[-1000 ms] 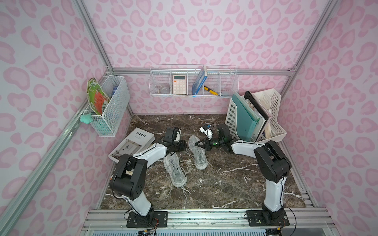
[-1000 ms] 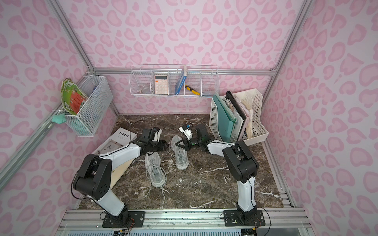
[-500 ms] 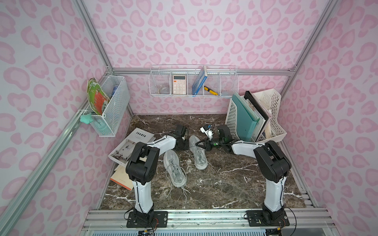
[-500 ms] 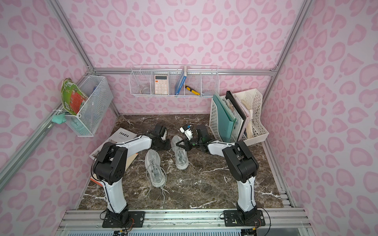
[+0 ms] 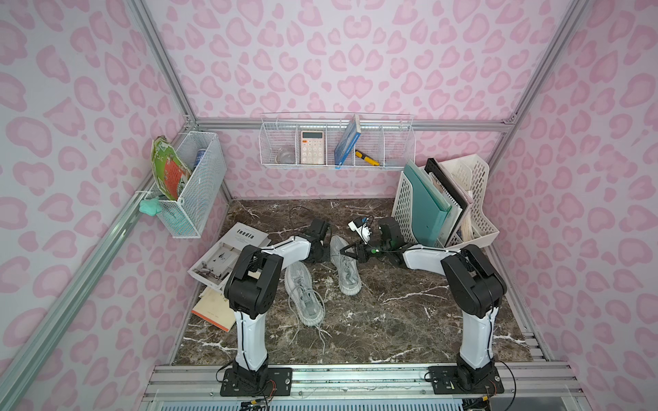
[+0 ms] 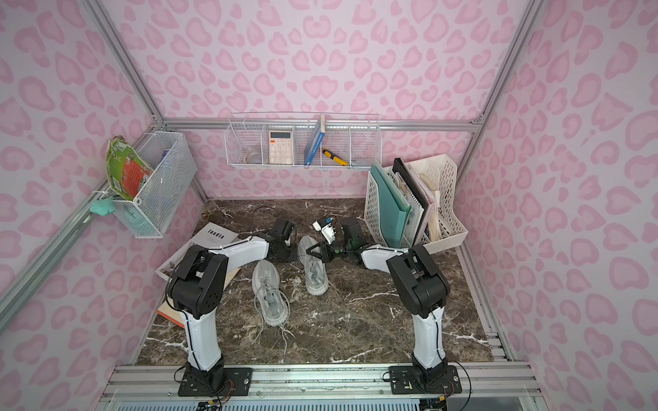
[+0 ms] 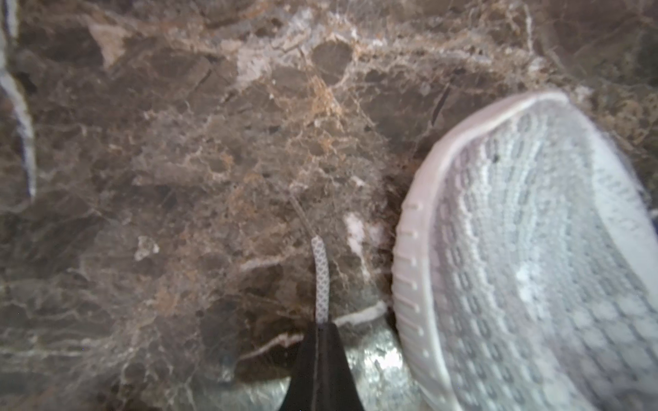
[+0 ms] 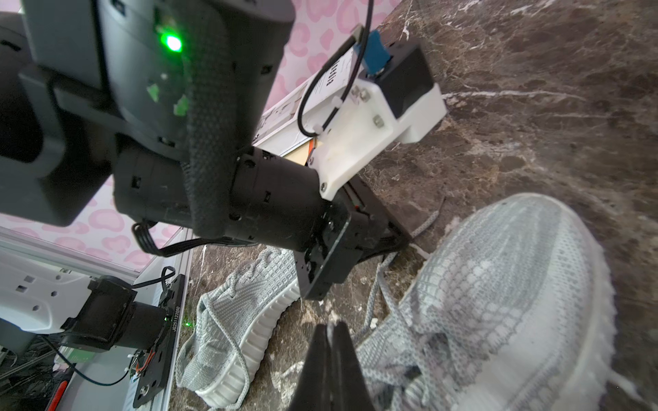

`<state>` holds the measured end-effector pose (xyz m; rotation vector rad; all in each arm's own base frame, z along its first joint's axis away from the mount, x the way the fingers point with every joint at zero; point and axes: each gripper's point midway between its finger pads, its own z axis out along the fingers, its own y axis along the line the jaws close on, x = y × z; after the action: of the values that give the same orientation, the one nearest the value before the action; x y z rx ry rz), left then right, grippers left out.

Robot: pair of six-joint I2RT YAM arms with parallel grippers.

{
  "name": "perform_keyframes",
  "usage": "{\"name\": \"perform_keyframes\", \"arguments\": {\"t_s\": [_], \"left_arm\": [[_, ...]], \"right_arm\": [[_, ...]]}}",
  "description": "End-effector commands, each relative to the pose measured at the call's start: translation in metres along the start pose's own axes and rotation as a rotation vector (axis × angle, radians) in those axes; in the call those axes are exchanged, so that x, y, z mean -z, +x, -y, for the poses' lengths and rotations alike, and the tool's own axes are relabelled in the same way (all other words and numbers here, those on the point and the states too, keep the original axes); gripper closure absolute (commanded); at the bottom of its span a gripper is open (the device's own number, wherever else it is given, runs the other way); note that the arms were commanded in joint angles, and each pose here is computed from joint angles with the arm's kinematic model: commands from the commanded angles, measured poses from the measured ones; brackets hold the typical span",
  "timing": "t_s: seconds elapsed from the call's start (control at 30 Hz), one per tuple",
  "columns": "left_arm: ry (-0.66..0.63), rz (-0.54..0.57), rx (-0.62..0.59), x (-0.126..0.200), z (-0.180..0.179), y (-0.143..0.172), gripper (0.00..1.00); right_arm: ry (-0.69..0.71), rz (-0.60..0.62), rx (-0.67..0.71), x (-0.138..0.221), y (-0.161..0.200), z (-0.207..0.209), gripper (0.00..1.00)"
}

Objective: Tie the shoes
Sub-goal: Wrap the shoelace around the shoelace.

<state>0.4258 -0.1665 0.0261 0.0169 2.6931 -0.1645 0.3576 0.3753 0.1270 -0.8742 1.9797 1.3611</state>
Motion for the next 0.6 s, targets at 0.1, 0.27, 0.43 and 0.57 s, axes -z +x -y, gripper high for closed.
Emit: {"name": "perform_keyframes", "arguments": {"t_s": [0.1, 0.27, 0.43, 0.57], "left_arm": [[0.033, 0.114, 0.008, 0.049, 0.0, -0.014, 1.0], [0.087, 0.138, 0.024, 0.076, 0.001, 0.0, 1.0], [0.179, 0.153, 0.001, 0.093, 0.011, 0.017, 1.0], [0.273, 0.195, -0.034, 0.111, 0.027, 0.02, 1.0]], "right_arm": [[0.079, 0.023, -0.026, 0.0, -0.007, 0.003, 1.0], [0.123, 0.027, -0.067, 0.002, -0.009, 0.01, 1.0], [0.129, 0.013, -0.11, -0.002, -0.01, 0.014, 1.0], [0.138, -0.001, -0.135, -0.005, -0.008, 0.018, 1.0]]}}
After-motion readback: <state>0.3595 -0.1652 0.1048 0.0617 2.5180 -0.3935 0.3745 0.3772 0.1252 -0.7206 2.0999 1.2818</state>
